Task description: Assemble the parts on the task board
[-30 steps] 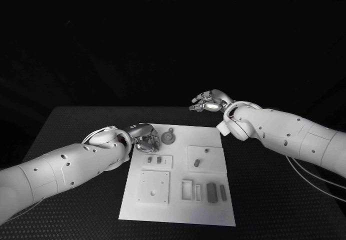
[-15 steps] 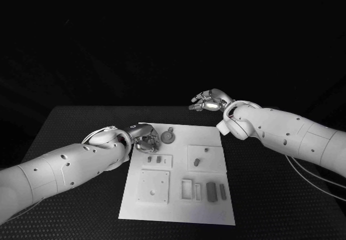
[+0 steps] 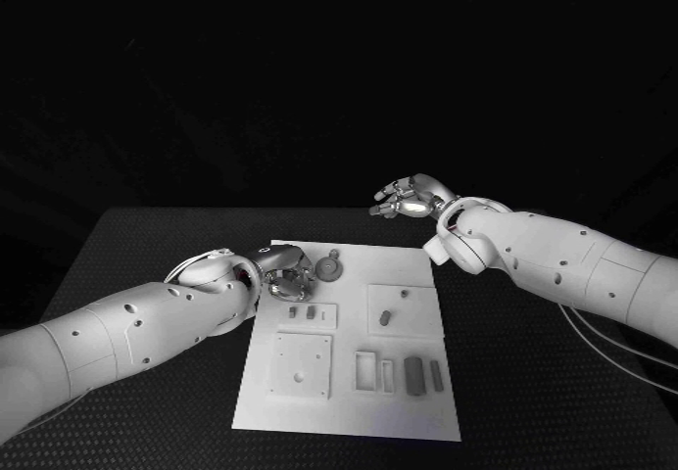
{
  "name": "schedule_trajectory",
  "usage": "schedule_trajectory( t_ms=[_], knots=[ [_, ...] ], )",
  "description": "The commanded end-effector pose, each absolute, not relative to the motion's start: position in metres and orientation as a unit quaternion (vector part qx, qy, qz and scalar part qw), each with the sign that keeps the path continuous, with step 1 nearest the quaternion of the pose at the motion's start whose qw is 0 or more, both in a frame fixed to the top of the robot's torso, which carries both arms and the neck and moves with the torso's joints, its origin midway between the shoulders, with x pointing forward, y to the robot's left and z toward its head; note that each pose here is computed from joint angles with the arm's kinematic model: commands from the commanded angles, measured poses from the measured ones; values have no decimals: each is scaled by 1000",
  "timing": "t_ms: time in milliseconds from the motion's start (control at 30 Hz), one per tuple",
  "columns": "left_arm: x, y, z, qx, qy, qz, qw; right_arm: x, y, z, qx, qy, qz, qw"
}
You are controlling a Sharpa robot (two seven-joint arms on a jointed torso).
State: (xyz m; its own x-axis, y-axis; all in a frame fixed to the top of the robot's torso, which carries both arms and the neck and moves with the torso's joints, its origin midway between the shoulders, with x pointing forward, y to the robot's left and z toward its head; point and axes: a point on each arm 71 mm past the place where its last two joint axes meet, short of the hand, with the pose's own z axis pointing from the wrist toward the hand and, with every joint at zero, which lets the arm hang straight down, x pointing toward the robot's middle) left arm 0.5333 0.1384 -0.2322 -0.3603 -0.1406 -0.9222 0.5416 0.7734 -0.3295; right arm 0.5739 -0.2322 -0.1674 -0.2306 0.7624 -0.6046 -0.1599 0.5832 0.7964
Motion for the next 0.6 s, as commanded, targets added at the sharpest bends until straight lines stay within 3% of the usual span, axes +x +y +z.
schedule_trajectory(
  t_ms=[33,600],
  knots=[
    [530,135,-237,158,769,-299,542,573,-230,-168,218,677,404,575],
    [531,139,-240,156,769,-293,546,574,-231,-168,219,677,403,575]
  ],
)
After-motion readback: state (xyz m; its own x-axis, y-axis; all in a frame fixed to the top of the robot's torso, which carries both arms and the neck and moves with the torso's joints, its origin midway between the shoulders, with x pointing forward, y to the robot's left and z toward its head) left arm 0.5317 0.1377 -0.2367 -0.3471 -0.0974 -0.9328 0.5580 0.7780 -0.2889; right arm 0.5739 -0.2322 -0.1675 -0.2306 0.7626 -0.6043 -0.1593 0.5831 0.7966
